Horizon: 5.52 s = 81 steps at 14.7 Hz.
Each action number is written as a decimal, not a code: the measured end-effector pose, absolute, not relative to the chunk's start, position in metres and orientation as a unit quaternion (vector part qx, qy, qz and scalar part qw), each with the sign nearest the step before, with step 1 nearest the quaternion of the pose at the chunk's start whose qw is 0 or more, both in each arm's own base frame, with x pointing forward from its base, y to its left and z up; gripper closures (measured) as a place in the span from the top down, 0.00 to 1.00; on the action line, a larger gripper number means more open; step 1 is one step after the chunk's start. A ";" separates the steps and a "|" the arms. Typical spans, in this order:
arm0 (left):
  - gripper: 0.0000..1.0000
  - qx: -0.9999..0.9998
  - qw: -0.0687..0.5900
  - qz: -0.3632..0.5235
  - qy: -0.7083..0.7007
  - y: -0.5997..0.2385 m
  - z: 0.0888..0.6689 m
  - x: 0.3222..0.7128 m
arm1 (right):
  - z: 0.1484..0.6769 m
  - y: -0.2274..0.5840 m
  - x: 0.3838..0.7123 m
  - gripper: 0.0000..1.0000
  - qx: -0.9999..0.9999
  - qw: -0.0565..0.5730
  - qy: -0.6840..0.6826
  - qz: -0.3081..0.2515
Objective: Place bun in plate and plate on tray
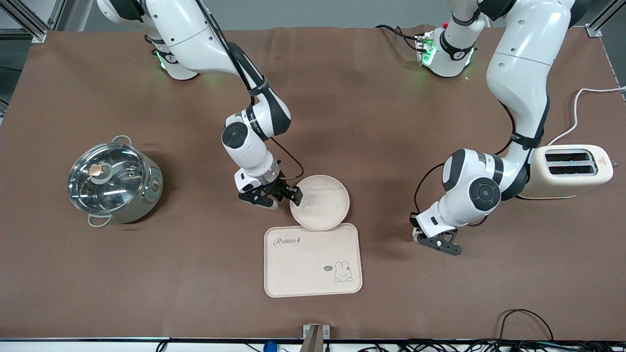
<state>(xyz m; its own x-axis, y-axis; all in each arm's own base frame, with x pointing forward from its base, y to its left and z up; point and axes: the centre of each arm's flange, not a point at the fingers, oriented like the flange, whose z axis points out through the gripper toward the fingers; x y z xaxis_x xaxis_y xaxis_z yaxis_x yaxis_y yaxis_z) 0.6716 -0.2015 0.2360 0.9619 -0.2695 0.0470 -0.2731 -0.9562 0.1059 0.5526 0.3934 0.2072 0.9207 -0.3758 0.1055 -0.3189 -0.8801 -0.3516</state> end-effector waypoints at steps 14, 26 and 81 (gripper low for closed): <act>0.07 0.992 0.081 -0.045 0.084 -0.395 0.250 0.581 | 0.193 0.401 0.546 0.24 -0.966 0.165 0.174 -0.092; 0.44 0.985 0.096 -0.035 0.142 -0.441 0.237 0.570 | 0.195 0.401 0.547 0.04 -0.966 0.168 0.174 -0.096; 1.00 0.999 -0.008 0.029 -0.035 -0.068 0.641 0.516 | 0.536 0.095 0.655 1.00 -0.995 0.052 0.082 -0.004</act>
